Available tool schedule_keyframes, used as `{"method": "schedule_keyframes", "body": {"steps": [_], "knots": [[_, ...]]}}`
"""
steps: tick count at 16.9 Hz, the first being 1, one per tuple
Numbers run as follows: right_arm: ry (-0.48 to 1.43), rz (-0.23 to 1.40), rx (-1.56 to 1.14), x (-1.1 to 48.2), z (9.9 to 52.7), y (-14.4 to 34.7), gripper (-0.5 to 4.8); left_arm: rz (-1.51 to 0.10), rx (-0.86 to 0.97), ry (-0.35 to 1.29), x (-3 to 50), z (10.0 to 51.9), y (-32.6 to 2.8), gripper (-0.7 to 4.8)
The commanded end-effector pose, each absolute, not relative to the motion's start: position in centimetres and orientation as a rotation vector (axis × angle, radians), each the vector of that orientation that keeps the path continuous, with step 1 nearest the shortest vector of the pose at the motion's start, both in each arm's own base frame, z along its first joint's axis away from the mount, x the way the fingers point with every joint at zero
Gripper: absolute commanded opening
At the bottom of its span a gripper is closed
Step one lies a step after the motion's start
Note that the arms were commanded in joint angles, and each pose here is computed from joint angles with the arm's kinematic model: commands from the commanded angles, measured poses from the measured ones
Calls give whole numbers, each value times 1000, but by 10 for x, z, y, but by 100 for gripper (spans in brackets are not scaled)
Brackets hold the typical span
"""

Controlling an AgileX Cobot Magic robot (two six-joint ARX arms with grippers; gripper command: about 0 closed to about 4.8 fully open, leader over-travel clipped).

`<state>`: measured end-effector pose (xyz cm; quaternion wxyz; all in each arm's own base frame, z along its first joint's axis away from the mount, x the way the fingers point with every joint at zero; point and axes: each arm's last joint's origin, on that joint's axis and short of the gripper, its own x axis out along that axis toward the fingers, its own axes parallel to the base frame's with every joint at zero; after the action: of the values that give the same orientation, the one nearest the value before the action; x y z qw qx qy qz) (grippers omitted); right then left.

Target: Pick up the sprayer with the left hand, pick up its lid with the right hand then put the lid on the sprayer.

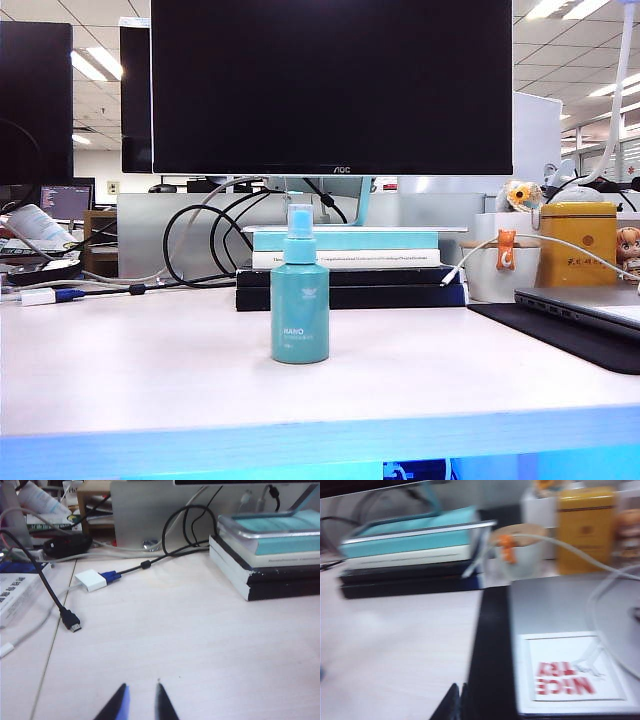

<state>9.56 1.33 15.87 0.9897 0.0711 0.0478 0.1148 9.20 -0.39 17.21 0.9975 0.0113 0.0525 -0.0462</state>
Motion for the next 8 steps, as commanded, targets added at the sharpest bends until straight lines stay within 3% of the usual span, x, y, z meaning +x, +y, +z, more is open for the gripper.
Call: {"method": "schedule_keyframes", "body": {"steps": [1, 8], "knots": [[110, 190, 138, 96, 156, 12, -5, -93, 23, 101, 92, 173, -4, 80], [108, 199, 138, 96, 156, 12, -5, -93, 23, 101, 92, 173, -4, 80]]}}
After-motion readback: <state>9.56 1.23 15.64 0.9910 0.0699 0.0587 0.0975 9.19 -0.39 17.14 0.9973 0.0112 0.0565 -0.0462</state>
